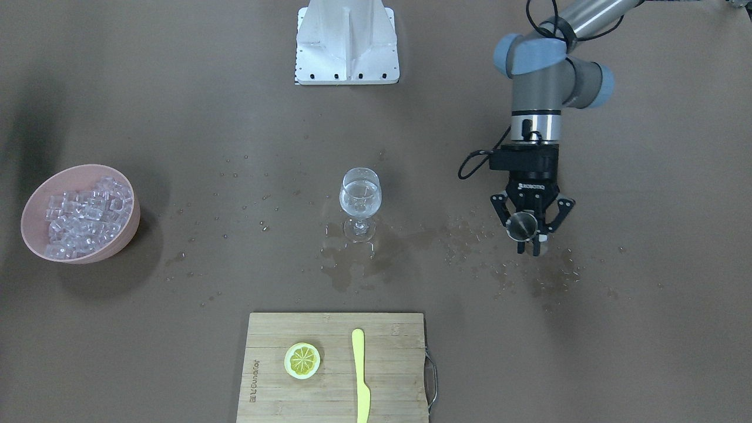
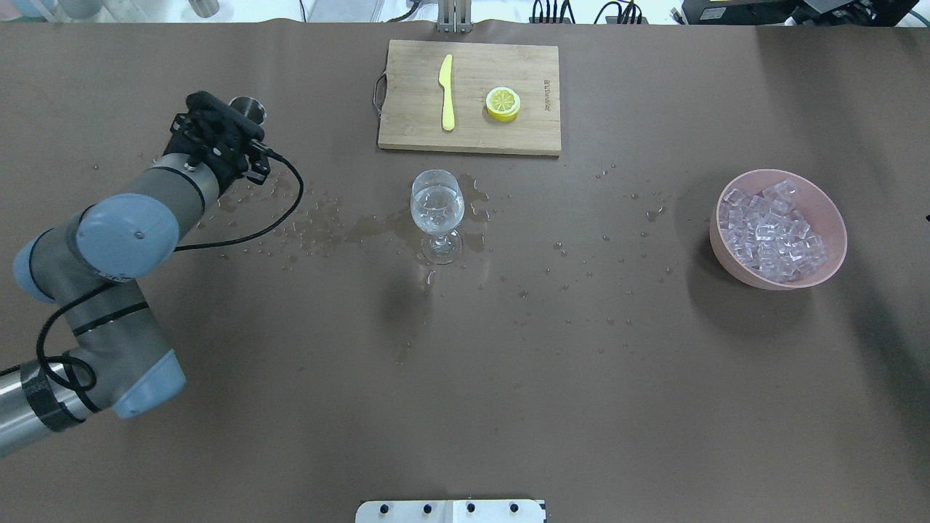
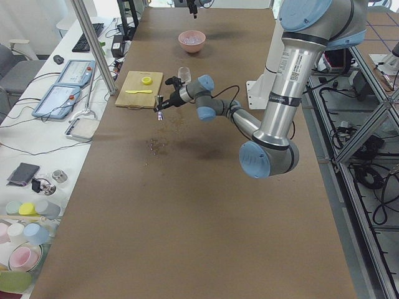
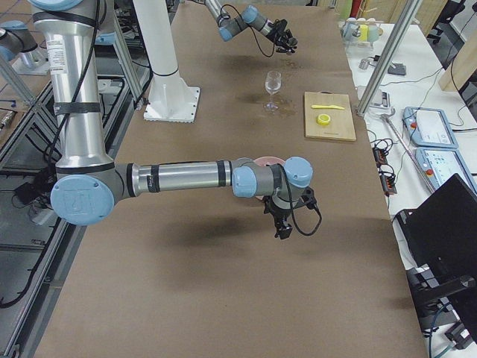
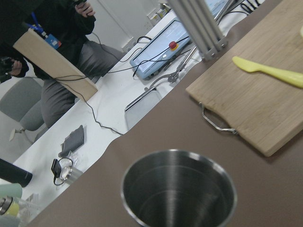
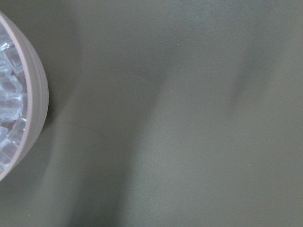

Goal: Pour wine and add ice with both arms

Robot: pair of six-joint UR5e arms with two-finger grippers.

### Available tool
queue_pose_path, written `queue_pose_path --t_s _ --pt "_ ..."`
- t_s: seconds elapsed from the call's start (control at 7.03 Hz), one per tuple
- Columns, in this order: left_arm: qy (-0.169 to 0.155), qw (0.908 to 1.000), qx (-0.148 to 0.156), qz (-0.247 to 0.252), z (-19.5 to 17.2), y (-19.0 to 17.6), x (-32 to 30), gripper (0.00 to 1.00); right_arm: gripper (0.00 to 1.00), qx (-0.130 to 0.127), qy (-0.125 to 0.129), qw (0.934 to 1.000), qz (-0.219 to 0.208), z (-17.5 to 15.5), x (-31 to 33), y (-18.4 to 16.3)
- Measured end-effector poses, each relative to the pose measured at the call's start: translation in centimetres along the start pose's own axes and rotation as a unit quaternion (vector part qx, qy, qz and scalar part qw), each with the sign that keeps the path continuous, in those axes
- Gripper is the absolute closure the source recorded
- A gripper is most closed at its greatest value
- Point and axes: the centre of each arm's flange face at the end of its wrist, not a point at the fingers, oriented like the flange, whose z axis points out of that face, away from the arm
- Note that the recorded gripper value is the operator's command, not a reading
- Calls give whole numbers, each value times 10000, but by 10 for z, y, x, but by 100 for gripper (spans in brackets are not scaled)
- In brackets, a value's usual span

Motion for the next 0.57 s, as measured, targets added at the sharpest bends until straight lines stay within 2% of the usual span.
queue_pose_path --t_s 0.14,0.28,0.57 --pt "332 9980 298 -439 28 56 -57 100 0 -6 -2 10000 -3 1 0 0" --pt "586 9944 423 -773 35 102 -102 100 0 14 3 10000 -27 1 -1 -1" --pt "912 9898 405 -1015 10 169 -156 100 0 125 29 9998 -139 1 -1 -1"
